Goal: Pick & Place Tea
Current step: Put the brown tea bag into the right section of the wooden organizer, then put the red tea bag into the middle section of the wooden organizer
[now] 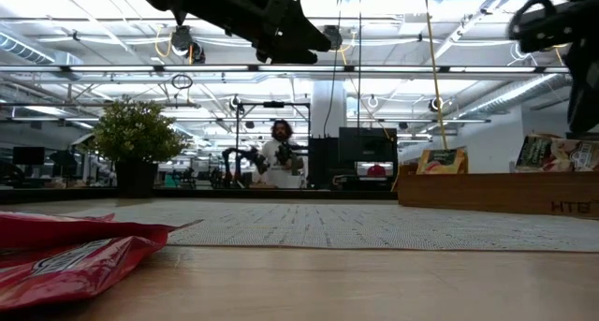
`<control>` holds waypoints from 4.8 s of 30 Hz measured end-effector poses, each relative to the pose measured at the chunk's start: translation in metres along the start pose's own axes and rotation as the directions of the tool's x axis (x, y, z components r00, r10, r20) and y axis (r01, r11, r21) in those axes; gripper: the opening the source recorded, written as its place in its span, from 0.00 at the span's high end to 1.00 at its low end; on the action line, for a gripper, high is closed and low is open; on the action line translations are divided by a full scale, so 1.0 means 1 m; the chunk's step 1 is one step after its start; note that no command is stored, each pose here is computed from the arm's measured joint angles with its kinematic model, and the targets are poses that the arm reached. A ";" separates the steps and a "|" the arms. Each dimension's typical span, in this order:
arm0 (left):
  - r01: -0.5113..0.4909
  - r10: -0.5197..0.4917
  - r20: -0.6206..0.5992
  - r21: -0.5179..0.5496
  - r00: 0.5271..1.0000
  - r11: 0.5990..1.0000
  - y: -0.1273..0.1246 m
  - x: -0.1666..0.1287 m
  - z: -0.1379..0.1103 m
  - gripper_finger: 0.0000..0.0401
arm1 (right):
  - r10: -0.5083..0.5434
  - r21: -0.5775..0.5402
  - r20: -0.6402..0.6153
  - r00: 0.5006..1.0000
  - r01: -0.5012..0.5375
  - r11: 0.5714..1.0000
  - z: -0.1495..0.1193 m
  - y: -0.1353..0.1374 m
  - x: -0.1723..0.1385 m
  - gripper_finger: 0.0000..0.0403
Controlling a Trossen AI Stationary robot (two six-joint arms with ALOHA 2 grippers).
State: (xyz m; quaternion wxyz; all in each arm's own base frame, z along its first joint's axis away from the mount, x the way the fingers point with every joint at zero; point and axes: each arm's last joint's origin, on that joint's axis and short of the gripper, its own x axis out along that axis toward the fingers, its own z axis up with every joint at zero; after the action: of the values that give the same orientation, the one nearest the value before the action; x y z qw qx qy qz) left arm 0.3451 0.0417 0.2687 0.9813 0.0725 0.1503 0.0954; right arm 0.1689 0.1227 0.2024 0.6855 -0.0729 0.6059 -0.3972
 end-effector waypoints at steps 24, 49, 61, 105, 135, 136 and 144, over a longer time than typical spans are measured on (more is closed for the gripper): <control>0.000 0.000 0.000 0.000 1.000 1.000 0.000 0.000 0.000 0.09 | 0.126 -0.075 -0.180 0.975 -0.142 0.987 0.008 0.004 0.080 1.00; 0.000 0.000 0.000 0.000 1.000 1.000 0.000 0.000 0.000 0.09 | 0.255 -0.026 -0.216 0.943 -0.266 0.964 0.030 0.008 0.037 1.00; 0.000 0.000 0.000 0.000 1.000 1.000 0.000 0.000 0.000 0.09 | 0.351 -0.017 -0.206 0.913 -0.362 0.932 0.049 0.005 0.005 1.00; 0.000 0.000 0.000 0.000 1.000 1.000 0.000 0.000 0.000 0.09 | 0.707 -0.771 0.572 -0.416 -0.567 0.289 -0.039 -0.070 0.063 1.00; -0.001 0.007 0.073 -0.084 0.997 0.996 0.000 0.000 0.007 0.09 | 0.713 -0.776 0.601 -0.362 -0.478 0.412 -0.044 -0.076 0.083 1.00; -0.001 0.006 0.069 -0.076 0.998 0.997 0.000 0.000 0.007 0.09 | 0.714 -0.776 0.600 -0.361 -0.478 0.411 -0.044 -0.076 0.083 1.00; -0.186 0.188 0.021 -0.087 0.982 0.979 0.005 -0.001 0.004 0.09 | 0.718 -0.777 0.598 -0.355 -0.478 0.410 -0.044 -0.075 0.084 1.00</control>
State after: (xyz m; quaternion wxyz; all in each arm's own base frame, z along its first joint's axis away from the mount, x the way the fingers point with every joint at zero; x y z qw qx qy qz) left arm 0.3449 0.0464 0.2736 0.9723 0.0461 0.1246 0.1925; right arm 0.0914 0.0358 0.1693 0.9682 -0.0312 -0.0131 0.2479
